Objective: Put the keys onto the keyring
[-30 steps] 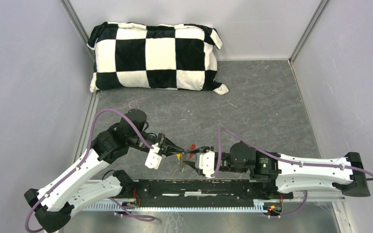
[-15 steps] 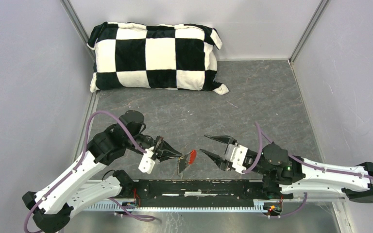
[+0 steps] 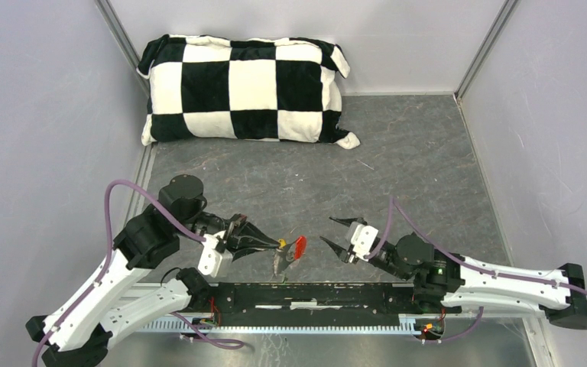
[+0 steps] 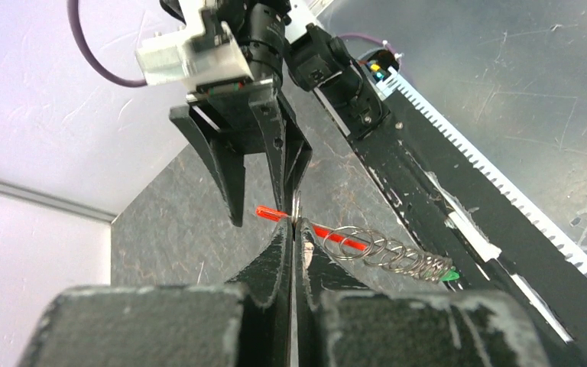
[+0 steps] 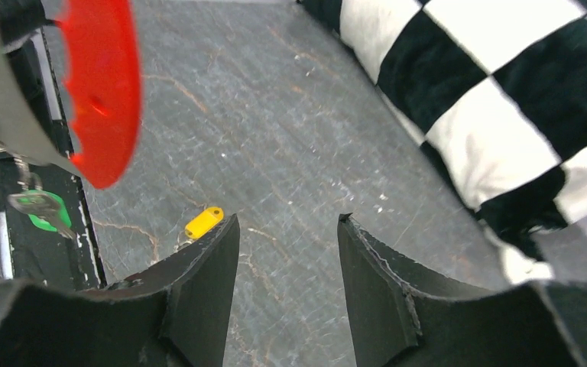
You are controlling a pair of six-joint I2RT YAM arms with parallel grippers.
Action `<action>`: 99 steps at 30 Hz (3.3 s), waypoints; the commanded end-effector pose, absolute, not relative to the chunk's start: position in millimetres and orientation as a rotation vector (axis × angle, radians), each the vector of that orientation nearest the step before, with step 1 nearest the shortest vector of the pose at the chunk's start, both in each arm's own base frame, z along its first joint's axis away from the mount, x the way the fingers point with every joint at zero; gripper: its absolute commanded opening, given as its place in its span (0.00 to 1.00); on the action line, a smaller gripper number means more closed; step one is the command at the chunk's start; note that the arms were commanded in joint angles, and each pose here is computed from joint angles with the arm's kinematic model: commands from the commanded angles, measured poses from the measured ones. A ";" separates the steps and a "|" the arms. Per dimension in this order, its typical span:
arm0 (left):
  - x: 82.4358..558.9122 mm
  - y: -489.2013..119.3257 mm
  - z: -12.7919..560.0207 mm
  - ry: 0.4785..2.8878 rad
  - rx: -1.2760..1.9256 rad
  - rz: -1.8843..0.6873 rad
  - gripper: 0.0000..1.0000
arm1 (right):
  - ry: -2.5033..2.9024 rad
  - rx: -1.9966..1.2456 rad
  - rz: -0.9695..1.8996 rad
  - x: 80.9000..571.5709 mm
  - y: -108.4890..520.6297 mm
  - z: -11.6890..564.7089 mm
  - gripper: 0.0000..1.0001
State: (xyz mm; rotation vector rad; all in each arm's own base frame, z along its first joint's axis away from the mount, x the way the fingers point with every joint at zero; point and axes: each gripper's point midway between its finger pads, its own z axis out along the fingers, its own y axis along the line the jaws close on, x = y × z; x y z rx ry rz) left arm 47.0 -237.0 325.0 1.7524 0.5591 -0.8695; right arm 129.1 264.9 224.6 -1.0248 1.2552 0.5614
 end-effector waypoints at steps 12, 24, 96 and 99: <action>89.5 -192.2 267.7 0.811 1.859 -0.428 0.02 | 1.290 -1.332 1.021 112.2 344.9 133.9 0.51; 72.7 -192.2 261.2 0.806 1.867 -0.527 0.02 | 1.314 -1.399 0.922 112.2 372.9 99.5 0.44; 69.9 -245.3 268.7 0.768 1.852 -0.891 0.02 | 0.972 -1.462 0.681 111.7 302.1 263.0 0.00; 73.7 -253.5 271.5 0.752 1.854 -0.918 0.02 | 0.932 -1.500 0.696 105.4 303.8 276.0 0.00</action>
